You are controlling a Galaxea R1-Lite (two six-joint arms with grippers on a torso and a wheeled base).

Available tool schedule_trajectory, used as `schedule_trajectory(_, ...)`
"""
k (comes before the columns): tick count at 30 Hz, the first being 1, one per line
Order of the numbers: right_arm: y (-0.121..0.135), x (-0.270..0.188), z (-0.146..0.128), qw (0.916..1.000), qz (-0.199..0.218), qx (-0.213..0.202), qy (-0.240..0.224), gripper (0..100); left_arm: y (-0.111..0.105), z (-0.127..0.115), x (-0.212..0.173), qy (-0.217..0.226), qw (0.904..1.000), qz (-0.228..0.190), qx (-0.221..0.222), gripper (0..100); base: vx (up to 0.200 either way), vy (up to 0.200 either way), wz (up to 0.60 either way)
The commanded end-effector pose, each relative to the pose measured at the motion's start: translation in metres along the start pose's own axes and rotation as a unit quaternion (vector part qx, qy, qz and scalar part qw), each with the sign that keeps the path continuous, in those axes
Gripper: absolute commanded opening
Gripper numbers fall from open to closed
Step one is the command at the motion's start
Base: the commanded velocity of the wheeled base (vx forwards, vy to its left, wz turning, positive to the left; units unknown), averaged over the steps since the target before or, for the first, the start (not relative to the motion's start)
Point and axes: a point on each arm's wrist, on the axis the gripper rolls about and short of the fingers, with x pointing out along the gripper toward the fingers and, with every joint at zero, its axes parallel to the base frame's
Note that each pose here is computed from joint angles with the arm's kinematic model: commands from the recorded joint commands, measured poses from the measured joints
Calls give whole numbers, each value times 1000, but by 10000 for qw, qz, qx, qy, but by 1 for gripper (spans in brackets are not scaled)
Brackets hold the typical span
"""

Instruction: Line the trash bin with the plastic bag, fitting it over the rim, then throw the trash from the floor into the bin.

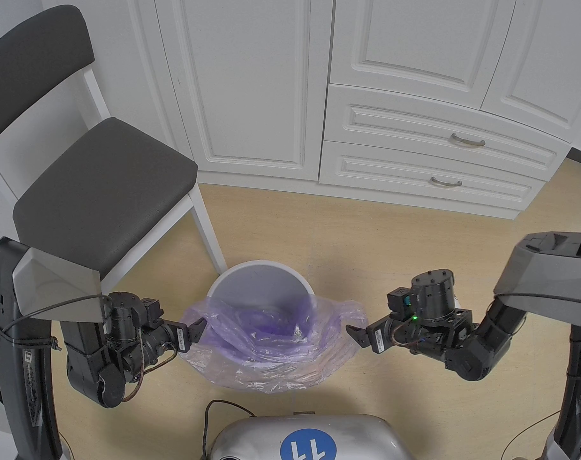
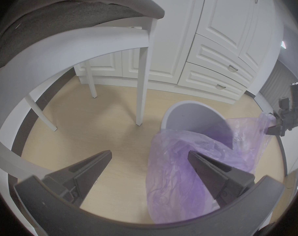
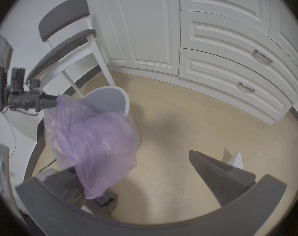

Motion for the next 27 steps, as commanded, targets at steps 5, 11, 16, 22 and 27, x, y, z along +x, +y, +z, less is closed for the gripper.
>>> schedule_trajectory(5, -22, -55, 21, 9993, 319, -163, -123, 100, -2, 15, -38, -66, 9989, -467, 8, 100, 0, 0, 0)
schedule_trajectory(11, -29, -71, 29, 9969, 765, -75, -158, 100, -7, 22, -65, -82, 9967, -804, 15, 100, 0, 0, 0)
schedule_trajectory(16, -31, -80, 37, 9966, 772, -42, -287, 100, -7, 30, -81, -254, 9963, -826, 1, 100, 0, 0, 0)
schedule_trajectory(22, -30, -73, 29, 9968, 793, -32, -52, 100, -13, 19, -92, 30, 9958, -913, 78, 100, 0, 0, 0)
schedule_trajectory(27, -25, -51, 8, 9943, 1007, -26, 358, 100, -19, 19, -105, 44, 9947, -1015, 125, 100, 0, 0, 0)
